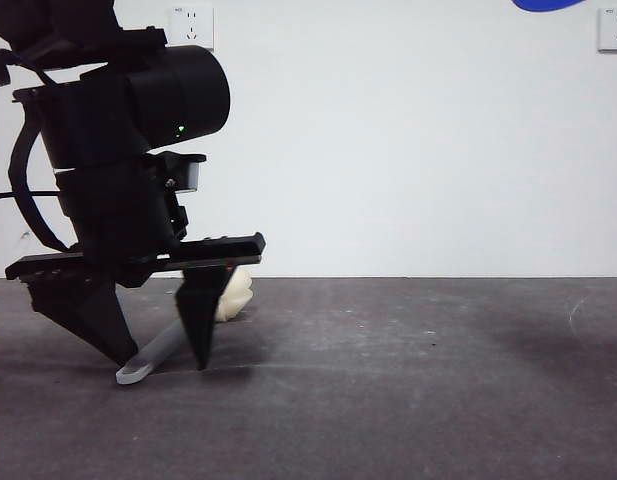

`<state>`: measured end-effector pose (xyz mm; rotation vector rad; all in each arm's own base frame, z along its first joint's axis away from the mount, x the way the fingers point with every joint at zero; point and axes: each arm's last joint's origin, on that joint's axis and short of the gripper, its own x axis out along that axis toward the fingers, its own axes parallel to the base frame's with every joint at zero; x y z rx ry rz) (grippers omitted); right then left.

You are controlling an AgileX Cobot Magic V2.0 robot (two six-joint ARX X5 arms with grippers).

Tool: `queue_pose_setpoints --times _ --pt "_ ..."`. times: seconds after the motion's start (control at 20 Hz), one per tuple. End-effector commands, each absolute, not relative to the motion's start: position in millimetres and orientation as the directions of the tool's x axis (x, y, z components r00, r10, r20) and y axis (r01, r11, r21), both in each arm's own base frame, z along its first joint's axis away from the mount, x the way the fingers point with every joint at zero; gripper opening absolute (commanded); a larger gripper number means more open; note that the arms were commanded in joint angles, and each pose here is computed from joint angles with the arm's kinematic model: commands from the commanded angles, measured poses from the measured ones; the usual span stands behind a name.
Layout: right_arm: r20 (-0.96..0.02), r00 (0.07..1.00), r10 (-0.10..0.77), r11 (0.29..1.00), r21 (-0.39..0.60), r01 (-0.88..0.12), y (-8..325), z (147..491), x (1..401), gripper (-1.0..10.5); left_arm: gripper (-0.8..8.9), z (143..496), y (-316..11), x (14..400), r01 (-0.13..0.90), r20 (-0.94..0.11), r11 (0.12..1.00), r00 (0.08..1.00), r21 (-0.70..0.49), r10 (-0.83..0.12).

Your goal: Pick up the cup brush,pick up the cup,insert the brush into the cup,clean the cup,put the cup brush back,put the cup back to the fixed position on the table

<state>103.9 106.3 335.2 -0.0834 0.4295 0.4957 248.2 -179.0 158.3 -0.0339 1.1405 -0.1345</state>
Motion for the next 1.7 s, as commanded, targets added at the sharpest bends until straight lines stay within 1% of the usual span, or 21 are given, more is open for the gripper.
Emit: queue_pose_setpoints --times 0.05,0.2,0.3,0.45,0.55,0.75,0.8,0.9,1.1,1.3,1.35,1.4,1.6,1.7 --pt "-0.378 0.806 0.457 0.87 0.002 -0.492 112 334 109 -0.2 5.01 156 -176 242 0.111 -0.917 0.99 0.38 -0.087 -0.123" --pt "-0.293 0.827 0.48 0.863 -0.013 -0.506 123 325 118 -0.2 5.01 178 -172 239 0.124 -0.885 0.985 0.435 -0.121 -0.164" --pt "-0.266 0.837 0.479 0.858 -0.061 -0.51 130 311 127 -0.2 5.01 197 -168 233 0.152 -0.855 0.978 0.479 -0.141 -0.198" --pt "-0.224 0.857 0.464 0.867 -0.082 -0.491 139 282 142 -0.2 5.01 231 -160 221 0.189 -0.786 0.965 0.56 -0.185 -0.26" --pt "-0.227 0.868 0.441 0.876 -0.103 -0.472 143 258 153 -0.2 5.01 255 -150 208 0.223 -0.735 0.954 0.609 -0.202 -0.298" --pt "-0.279 0.877 0.391 0.888 -0.135 -0.439 155 213 183 -0.2 5.01 293 -126 175 0.264 -0.653 0.937 0.673 -0.228 -0.348" --pt "-0.287 0.874 0.392 0.887 -0.133 -0.442 159 203 192 -0.2 5.01 300 -120 166 0.268 -0.638 0.935 0.683 -0.234 -0.355" --pt "-0.301 0.88 0.367 0.902 -0.118 -0.416 164 182 208 -0.2 5.01 311 -107 149 0.279 -0.611 0.931 0.702 -0.235 -0.364" --pt "-0.341 0.887 0.312 0.924 -0.106 -0.366 162 145 231 -0.2 5.01 325 -87 123 0.294 -0.568 0.924 0.729 -0.243 -0.382" --pt "-0.342 0.888 0.307 0.931 -0.088 -0.355 152 130 245 -0.2 5.01 328 -75 107 0.294 -0.57 0.924 0.728 -0.243 -0.381" --pt "-0.338 0.886 0.318 0.928 -0.079 -0.364 150 127 248 -0.2 5.01 327 -73 105 0.293 -0.574 0.925 0.726 -0.242 -0.38" --pt "-0.336 0.882 0.331 0.925 -0.07 -0.373 148 124 251 -0.2 5.01 327 -72 103 0.293 -0.576 0.925 0.724 -0.241 -0.379" --pt "-0.356 0.877 0.323 0.929 -0.059 -0.366 139 109 259 -0.2 5.01 327 -72 103 0.293 -0.577 0.925 0.723 -0.241 -0.38" --pt "-0.355 0.87 0.342 0.924 -0.045 -0.381 136 106 262 -0.2 5.01 327 -72 103 0.293 -0.577 0.925 0.723 -0.241 -0.379"
